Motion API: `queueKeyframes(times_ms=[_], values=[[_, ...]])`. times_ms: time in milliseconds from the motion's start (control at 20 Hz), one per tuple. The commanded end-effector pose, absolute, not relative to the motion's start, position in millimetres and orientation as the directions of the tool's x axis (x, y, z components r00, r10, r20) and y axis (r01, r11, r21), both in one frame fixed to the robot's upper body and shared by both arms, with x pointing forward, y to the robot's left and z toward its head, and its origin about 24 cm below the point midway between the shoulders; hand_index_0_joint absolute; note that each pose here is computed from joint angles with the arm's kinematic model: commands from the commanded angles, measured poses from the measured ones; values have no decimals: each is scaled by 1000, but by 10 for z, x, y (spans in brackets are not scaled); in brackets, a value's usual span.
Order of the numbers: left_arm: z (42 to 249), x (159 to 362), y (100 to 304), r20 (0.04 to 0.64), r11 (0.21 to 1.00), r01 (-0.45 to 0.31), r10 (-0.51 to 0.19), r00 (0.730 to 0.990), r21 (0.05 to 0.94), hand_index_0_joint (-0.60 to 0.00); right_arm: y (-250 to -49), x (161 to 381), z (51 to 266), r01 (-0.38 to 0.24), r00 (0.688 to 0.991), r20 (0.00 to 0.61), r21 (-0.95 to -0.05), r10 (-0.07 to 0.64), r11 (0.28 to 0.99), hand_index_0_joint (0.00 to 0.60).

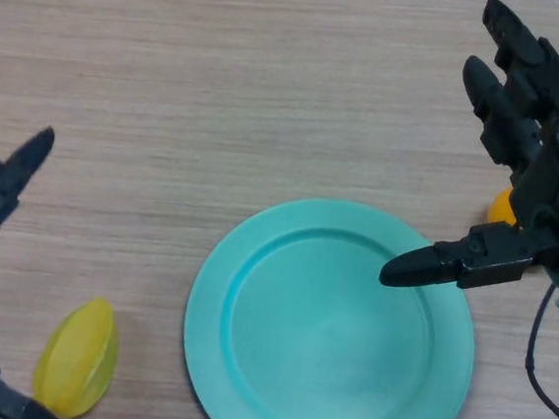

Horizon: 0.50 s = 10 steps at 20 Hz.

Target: Pick up the yellow starfruit and place it on the plate

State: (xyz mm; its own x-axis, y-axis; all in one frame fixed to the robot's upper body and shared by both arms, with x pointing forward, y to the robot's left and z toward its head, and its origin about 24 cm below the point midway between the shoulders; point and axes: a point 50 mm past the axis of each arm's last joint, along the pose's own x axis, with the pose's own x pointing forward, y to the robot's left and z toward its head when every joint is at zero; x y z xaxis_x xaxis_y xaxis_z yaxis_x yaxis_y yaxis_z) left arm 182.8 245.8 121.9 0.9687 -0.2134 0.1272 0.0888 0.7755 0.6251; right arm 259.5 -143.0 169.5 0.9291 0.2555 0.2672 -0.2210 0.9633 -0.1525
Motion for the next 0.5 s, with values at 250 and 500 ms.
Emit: queueKeyframes(times_ms=[250,500], values=[[1187,1827,2680,158,621,-6,-190,969,784,0,-1450,2485,2036,-194,841,483,-147,242,970,0],[987,1930,2626,95,584,56,-226,969,810,0,-1495,2487,2017,-181,848,479,-139,226,974,0]])
